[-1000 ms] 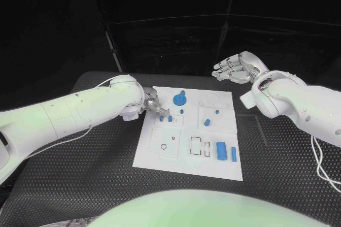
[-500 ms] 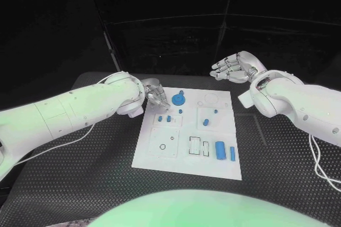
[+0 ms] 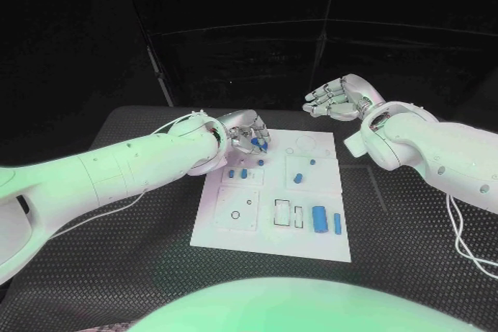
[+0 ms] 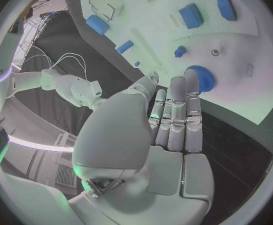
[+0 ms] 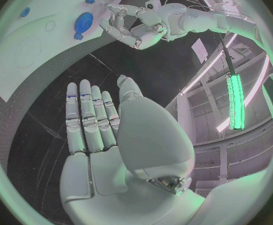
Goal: Assemble the parts on the task board
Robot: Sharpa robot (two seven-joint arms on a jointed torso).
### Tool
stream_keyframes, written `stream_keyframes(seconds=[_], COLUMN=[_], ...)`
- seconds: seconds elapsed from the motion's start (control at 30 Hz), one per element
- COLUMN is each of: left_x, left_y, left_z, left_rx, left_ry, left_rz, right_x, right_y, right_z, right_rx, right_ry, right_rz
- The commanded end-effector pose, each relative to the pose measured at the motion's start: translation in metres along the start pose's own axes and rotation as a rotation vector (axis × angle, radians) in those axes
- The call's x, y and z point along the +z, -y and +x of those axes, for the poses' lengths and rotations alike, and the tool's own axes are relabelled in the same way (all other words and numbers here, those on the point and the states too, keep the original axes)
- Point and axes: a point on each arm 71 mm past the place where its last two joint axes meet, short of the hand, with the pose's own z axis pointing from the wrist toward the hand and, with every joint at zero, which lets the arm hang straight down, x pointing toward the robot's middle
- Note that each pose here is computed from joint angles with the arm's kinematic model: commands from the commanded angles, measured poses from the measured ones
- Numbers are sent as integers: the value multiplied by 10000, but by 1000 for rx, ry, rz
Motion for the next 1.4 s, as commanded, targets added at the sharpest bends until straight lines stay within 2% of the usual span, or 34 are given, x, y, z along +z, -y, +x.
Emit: stream_keyframes(seconds=[0.03, 0.27, 0.57, 1.4], left_x=[34, 103, 138, 199], left_y=[50, 20, -31, -71], left_z=[31, 136, 198, 277], left_rx=[140, 214, 248, 251], left_ry=[-13, -93, -161, -192], left_rz=[73, 31, -12, -35], right_x=[6, 11, 12, 20], right_y=[-27, -35, -37, -49], right_z=[10, 22, 25, 42], right_rx=[3, 4, 5, 7], right_ry=[-7, -10, -11, -14], right_rz=[-13, -15, -15, -18])
